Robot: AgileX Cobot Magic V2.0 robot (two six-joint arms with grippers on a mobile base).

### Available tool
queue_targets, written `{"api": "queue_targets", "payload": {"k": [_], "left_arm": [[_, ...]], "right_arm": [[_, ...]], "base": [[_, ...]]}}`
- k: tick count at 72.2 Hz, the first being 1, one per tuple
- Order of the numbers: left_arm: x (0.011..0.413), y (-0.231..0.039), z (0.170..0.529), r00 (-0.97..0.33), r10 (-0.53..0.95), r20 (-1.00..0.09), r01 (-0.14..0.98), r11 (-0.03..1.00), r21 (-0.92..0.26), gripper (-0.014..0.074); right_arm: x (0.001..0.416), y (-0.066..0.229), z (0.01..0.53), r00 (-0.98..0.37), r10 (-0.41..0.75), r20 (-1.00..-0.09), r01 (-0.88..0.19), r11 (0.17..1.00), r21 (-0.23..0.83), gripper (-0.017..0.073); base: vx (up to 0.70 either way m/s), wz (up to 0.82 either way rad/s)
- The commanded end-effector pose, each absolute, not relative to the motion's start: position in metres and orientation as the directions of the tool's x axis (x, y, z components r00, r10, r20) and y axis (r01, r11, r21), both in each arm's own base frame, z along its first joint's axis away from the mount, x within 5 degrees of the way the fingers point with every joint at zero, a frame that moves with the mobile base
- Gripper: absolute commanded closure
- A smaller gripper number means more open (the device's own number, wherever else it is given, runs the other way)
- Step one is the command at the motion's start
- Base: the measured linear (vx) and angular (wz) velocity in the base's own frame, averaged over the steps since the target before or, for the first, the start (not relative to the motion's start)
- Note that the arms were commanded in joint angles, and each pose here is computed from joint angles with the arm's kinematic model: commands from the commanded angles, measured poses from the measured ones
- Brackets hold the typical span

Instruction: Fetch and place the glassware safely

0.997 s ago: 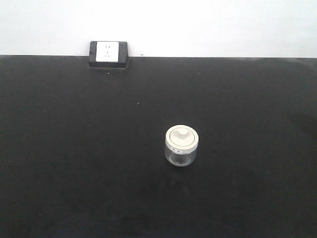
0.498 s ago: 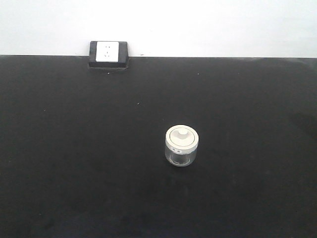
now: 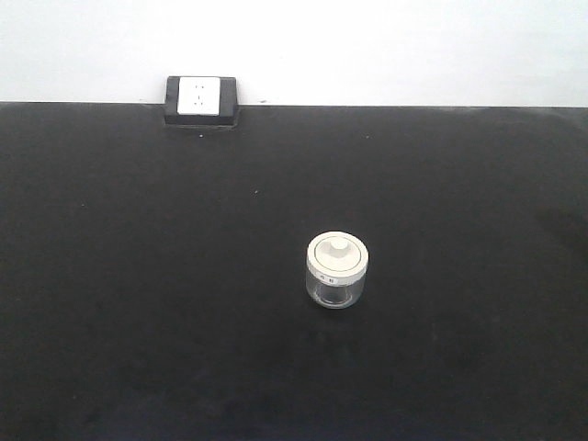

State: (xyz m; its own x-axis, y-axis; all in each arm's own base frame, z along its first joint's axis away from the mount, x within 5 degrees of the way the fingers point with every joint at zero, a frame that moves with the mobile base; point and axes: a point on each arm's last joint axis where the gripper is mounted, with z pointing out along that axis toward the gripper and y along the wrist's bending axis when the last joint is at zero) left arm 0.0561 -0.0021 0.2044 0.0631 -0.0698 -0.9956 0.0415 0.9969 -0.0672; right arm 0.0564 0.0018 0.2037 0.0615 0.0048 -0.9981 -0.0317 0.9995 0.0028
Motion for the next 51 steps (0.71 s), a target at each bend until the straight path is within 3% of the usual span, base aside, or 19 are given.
{"api": "queue_targets", "payload": {"k": [1,51], "left_arm": [[0.0577,-0.0020,0.2002,0.096,-0.079,-0.992,0.043,0.996,-0.075,0.0601],[0.0577,-0.0020,0.2002,0.096,-0.079,-0.992,0.043,0.996,-0.075,0.0601]], "right_arm": [[0.0560,0.0015,0.2045,0.129,-0.007,-0.992,-0.024,1.000,-0.010,0.0567],[0.0560,0.0014,0.2044,0.128,-0.006,-0.992,-0.024,1.000,-0.009,0.0567]], "base": [[0.00,0.00],[0.00,0.00]]}}
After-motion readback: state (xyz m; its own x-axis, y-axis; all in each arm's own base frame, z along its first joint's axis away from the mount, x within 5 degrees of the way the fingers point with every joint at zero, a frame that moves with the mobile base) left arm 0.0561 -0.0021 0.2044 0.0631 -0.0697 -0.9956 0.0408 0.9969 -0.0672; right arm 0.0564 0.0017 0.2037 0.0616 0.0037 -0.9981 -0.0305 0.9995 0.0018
